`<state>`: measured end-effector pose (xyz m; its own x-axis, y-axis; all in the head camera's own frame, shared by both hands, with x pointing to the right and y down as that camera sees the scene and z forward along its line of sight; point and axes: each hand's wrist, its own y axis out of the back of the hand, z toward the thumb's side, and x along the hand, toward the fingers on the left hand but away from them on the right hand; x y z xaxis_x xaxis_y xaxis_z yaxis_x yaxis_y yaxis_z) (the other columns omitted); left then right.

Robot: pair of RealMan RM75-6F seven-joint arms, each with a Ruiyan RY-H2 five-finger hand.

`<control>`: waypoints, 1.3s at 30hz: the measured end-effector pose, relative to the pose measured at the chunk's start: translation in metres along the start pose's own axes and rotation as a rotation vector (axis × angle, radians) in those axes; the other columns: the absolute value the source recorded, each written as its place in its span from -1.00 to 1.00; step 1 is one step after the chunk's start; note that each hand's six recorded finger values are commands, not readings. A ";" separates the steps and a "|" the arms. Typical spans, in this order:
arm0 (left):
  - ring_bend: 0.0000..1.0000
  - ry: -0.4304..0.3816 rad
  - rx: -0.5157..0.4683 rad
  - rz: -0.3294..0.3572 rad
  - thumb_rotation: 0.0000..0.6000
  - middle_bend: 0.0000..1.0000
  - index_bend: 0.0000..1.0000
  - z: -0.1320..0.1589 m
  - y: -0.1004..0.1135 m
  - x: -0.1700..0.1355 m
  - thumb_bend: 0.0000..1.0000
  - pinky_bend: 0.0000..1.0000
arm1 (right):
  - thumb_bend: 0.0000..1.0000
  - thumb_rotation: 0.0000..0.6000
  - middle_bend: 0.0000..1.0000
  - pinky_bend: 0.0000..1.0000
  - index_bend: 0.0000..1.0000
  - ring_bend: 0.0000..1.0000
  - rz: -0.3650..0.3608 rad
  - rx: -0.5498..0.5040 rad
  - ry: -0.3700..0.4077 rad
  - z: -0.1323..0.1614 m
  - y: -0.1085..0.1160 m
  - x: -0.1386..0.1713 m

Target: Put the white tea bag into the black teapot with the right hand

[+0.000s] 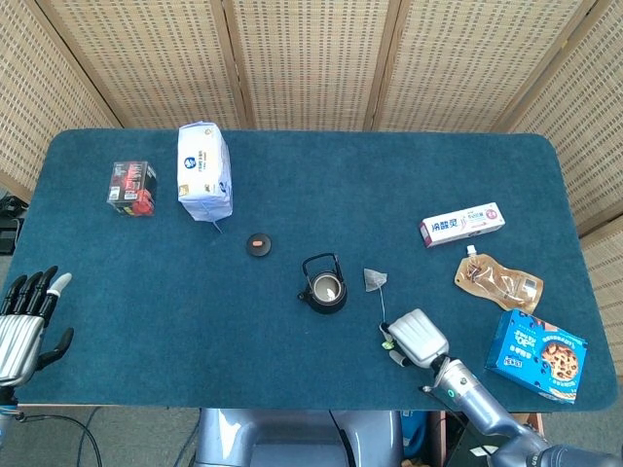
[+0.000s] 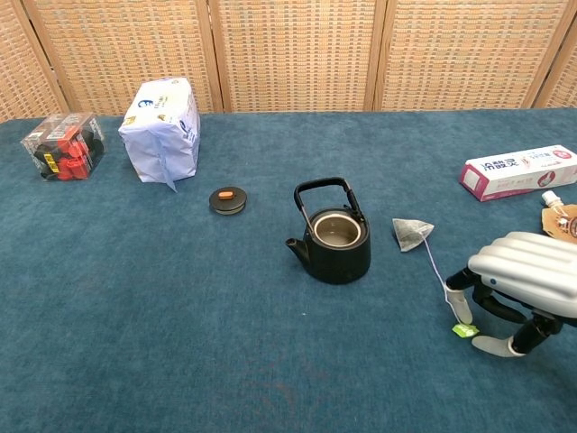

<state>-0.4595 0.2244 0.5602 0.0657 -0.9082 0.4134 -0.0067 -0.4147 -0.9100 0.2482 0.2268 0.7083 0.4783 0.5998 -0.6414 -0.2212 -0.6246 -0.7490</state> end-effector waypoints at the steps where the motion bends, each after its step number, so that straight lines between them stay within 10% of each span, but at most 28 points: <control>1: -1.00 0.000 0.001 0.000 1.00 -1.00 -1.00 0.000 0.000 0.000 -0.18 -1.00 | -0.02 0.72 0.80 0.94 0.11 0.80 0.000 -0.001 -0.001 0.000 -0.001 0.000; 39: -1.00 0.012 -0.001 0.001 1.00 -1.00 -1.00 -0.005 -0.001 -0.002 -0.18 -1.00 | 0.07 0.71 0.80 0.94 0.17 0.80 -0.006 -0.011 0.002 0.004 0.000 -0.009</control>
<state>-0.4646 0.2264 0.5605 0.0542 -0.9091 0.4129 -0.0075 -0.4139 -0.9103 0.2405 0.2237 0.7131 0.4816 0.6020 -0.6369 -0.2092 -0.6268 -0.7506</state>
